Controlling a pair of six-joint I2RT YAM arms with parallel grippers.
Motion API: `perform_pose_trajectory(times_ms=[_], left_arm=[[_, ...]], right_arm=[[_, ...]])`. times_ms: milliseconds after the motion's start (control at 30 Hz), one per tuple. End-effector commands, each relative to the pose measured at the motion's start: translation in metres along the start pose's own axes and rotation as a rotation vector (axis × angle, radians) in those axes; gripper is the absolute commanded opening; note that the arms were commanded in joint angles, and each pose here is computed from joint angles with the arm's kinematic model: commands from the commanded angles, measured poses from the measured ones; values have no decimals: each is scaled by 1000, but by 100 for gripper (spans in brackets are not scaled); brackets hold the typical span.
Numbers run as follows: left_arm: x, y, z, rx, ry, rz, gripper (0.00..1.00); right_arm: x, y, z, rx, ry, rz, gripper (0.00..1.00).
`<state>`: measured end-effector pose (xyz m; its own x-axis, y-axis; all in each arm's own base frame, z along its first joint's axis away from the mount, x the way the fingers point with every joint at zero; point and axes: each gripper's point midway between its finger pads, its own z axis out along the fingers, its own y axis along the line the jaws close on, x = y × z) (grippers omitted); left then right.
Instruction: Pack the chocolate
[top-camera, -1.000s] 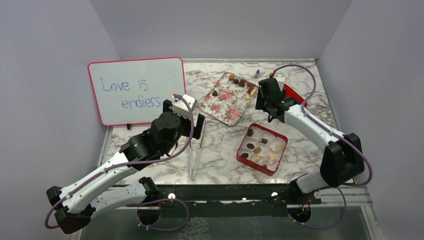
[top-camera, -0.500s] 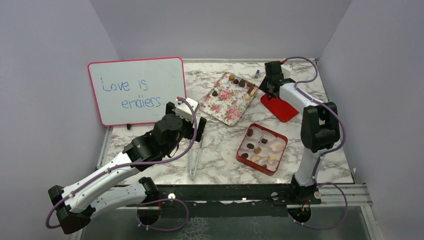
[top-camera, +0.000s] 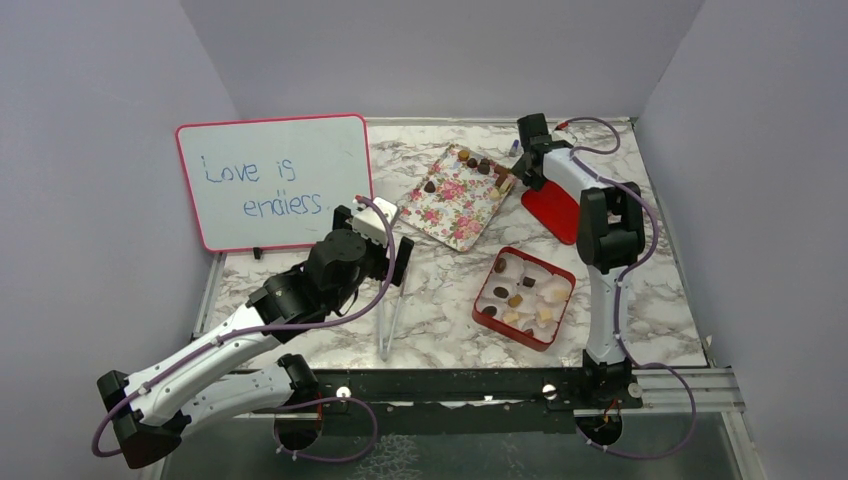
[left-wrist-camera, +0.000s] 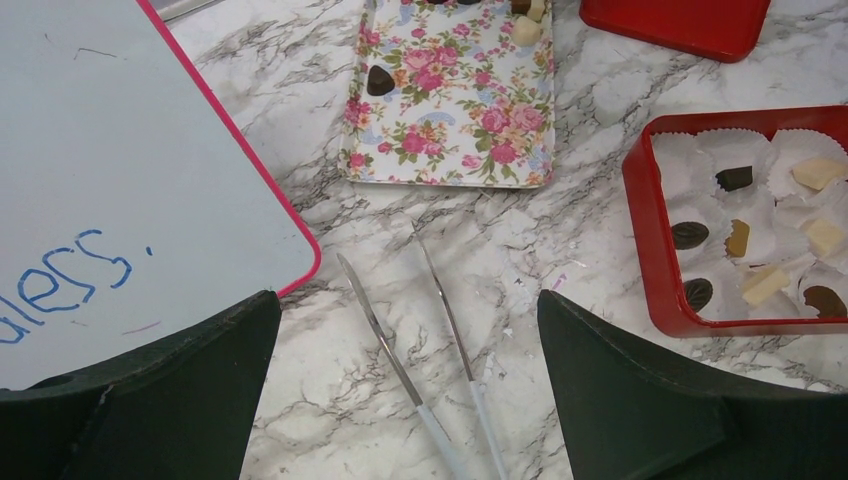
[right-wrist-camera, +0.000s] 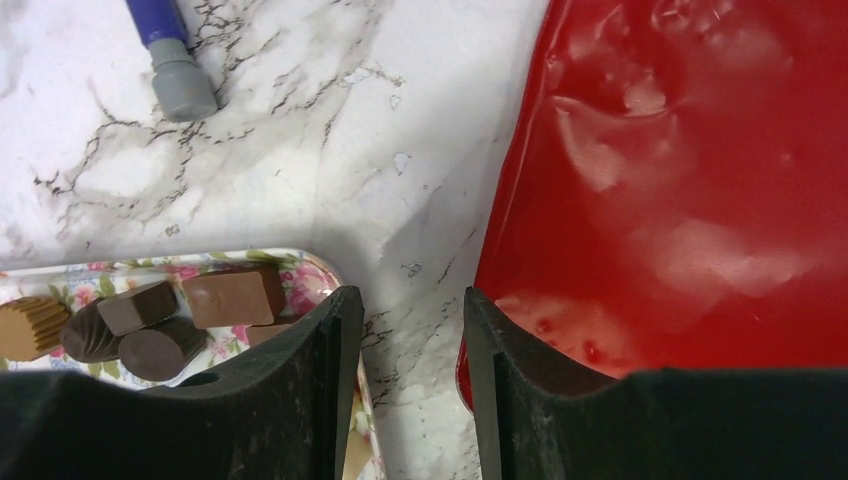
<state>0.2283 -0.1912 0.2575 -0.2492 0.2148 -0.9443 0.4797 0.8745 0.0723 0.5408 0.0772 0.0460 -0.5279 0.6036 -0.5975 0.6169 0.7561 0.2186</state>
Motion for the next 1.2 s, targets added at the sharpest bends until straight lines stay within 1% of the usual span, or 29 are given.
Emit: perform_pose_trajectory(times_ms=[0,400,633,667,733,867,900,1033,1167], left_arm=[[-6,2,-2,2,-34,-18,99],[-4,-4,-2,35,-31,-15,99],[-1,-7,-1,52,-25,-10,99],[-1,-7,-2,51,-26,-8,99],[-1,-6,-1,47,-25,-5,99],[-2,-3,-3,37,-33,-5,99],[-1,-3,-3,37,-34,-4,99],[-1,-8,-2,62,-36,7,99],[2,-10,0,70,-25,17,99]], right_arm=[[-5,-17,6,84,0,51,47],[-4,-25,12,141,2,65,45],[10,-30,28,178,36,58,38],[11,-31,30,183,39,56,37],[13,-32,31,185,45,49,29],[8,-27,27,161,42,20,3],[4,-26,23,151,35,13,1],[-16,-14,3,77,-2,-28,1],[-39,-4,-27,-5,-49,-110,1]])
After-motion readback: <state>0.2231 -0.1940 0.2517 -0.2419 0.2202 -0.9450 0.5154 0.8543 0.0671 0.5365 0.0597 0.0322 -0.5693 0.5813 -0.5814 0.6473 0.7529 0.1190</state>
